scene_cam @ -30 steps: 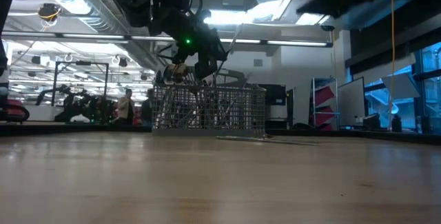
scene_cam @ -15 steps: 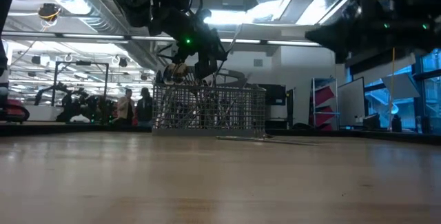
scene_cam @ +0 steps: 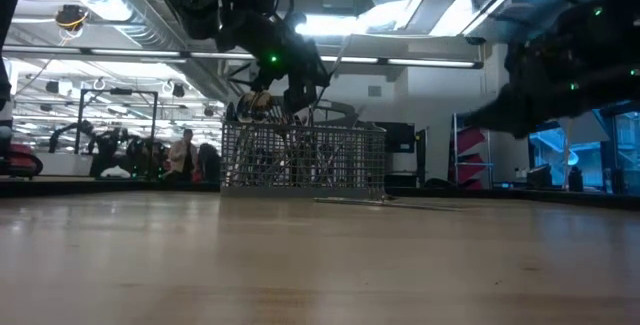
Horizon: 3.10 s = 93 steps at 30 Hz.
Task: Sort silverware
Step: Put the silver spoon into the silverware rack
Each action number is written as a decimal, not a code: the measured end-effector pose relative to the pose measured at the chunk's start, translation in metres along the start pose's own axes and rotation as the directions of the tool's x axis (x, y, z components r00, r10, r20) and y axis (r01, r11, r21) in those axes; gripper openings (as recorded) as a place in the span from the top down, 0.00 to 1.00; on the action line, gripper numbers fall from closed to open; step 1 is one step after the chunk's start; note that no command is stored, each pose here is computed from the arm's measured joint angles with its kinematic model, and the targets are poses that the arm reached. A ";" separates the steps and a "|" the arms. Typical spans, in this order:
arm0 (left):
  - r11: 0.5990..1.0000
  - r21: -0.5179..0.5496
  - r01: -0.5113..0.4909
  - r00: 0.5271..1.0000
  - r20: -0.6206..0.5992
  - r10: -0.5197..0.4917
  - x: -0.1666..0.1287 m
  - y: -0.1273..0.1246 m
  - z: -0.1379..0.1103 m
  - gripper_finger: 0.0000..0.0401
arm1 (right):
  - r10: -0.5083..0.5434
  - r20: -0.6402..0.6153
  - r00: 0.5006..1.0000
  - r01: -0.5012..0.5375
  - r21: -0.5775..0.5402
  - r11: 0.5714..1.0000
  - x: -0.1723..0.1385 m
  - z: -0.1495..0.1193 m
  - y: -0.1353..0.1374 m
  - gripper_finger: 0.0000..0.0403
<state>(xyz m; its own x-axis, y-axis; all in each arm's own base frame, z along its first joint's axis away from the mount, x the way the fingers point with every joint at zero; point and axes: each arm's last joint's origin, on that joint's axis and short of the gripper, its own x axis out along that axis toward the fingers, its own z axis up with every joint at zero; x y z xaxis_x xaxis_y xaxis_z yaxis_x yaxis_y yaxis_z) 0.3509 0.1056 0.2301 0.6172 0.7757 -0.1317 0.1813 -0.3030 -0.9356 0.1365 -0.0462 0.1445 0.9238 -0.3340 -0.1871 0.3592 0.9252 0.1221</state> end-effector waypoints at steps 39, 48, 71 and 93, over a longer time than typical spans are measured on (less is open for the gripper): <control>0.995 -0.101 -0.025 0.997 -0.075 0.017 -0.006 0.003 -0.010 0.89 | -0.093 -0.168 0.981 0.092 -0.016 0.996 -0.002 -0.018 -0.004 0.99; 0.962 -0.247 -0.119 0.988 -0.127 0.090 0.004 0.003 0.002 0.89 | -0.093 -0.169 0.981 0.091 -0.015 0.996 -0.002 -0.018 -0.004 0.99; 0.927 -0.335 -0.167 0.986 -0.058 0.157 0.017 0.002 0.025 0.89 | -0.092 -0.169 0.981 0.091 -0.015 0.996 -0.002 -0.018 -0.004 0.99; 0.920 -0.386 -0.074 0.995 0.030 0.093 0.019 -0.002 0.029 0.89 | -0.092 -0.169 0.981 0.091 -0.015 0.996 -0.002 -0.018 -0.004 0.99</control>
<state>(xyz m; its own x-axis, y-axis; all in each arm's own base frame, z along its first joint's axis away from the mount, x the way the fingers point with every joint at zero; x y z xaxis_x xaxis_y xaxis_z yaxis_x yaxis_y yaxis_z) 0.3398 0.1370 0.2196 0.6082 0.7604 -0.2278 0.4161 -0.5498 -0.7243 0.1308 -0.0464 0.1267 0.8511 -0.3823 -0.3598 0.4394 0.8938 0.0896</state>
